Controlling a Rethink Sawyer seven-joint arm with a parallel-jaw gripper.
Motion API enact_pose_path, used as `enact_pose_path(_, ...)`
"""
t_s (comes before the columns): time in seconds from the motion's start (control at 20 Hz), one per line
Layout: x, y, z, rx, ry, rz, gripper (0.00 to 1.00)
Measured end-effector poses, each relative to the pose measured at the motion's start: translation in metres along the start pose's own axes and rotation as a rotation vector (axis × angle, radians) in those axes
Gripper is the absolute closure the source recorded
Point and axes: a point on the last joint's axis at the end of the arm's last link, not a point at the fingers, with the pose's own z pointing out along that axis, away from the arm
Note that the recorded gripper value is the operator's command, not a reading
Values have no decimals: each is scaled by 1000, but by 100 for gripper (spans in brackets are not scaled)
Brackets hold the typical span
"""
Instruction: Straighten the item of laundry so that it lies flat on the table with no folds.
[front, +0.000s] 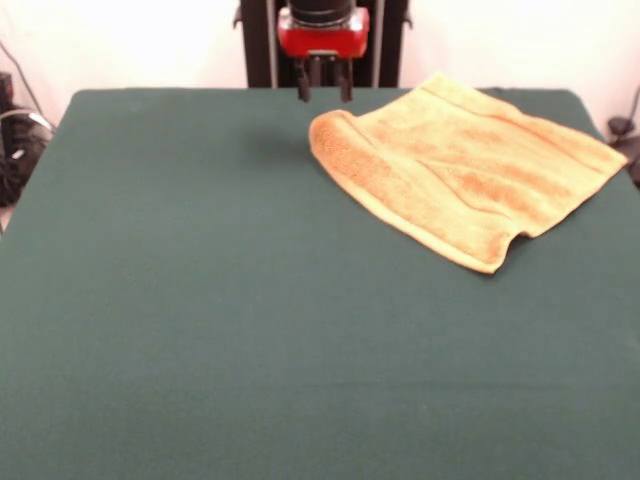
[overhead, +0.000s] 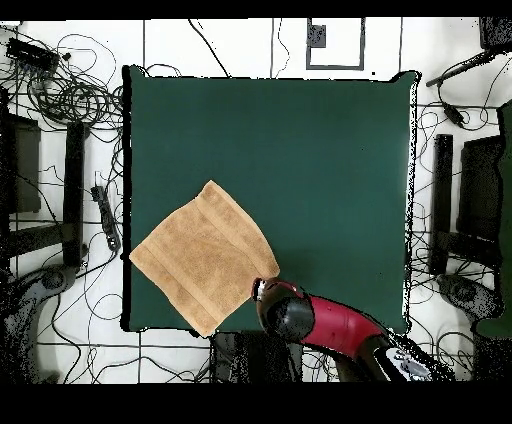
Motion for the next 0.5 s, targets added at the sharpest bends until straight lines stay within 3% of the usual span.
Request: enact_pose_path(0.5,10,-3,2,7,4,-65,0)
